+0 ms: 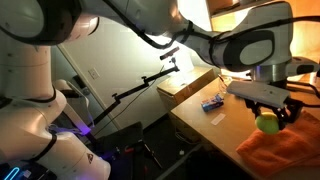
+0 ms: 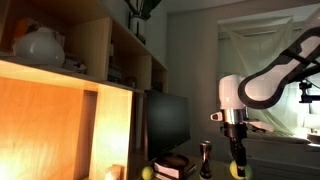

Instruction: Put the ball in the object

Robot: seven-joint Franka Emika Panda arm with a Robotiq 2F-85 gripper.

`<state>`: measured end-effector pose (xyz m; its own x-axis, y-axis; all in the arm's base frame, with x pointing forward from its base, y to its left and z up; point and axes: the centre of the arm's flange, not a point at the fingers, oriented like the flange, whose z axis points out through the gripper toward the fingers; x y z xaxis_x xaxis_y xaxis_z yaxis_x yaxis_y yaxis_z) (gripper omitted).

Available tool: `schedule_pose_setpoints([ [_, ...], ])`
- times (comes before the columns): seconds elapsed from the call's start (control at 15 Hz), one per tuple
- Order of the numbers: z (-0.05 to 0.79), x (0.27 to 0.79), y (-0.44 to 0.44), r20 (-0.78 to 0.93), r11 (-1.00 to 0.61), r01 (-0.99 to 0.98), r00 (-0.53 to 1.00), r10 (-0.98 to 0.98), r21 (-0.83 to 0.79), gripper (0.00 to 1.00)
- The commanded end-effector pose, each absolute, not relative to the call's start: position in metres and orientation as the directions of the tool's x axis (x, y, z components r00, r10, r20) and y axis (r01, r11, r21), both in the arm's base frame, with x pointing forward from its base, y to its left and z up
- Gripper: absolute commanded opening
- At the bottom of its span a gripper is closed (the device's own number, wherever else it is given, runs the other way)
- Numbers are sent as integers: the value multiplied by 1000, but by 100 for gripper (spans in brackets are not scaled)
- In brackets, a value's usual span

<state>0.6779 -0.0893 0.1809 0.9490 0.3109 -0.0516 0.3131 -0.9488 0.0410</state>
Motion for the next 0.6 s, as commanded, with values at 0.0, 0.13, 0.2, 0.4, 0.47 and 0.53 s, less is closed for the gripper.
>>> schedule_pose_setpoints([
  [0.0, 198, 676, -87, -24, -945, 321, 947, 320, 66, 42],
  [0.13, 214, 674, -88, 5, -943, 319, 947, 320, 92, 42],
  [0.2, 223, 674, -88, 20, -943, 315, 948, 319, 106, 42],
  [0.4, 244, 682, -94, 63, -944, 304, 947, 314, 131, 42],
  [0.47, 249, 684, -98, 71, -946, 295, 949, 306, 134, 42],
  [0.53, 254, 685, -104, 74, -948, 287, 951, 299, 135, 42],
])
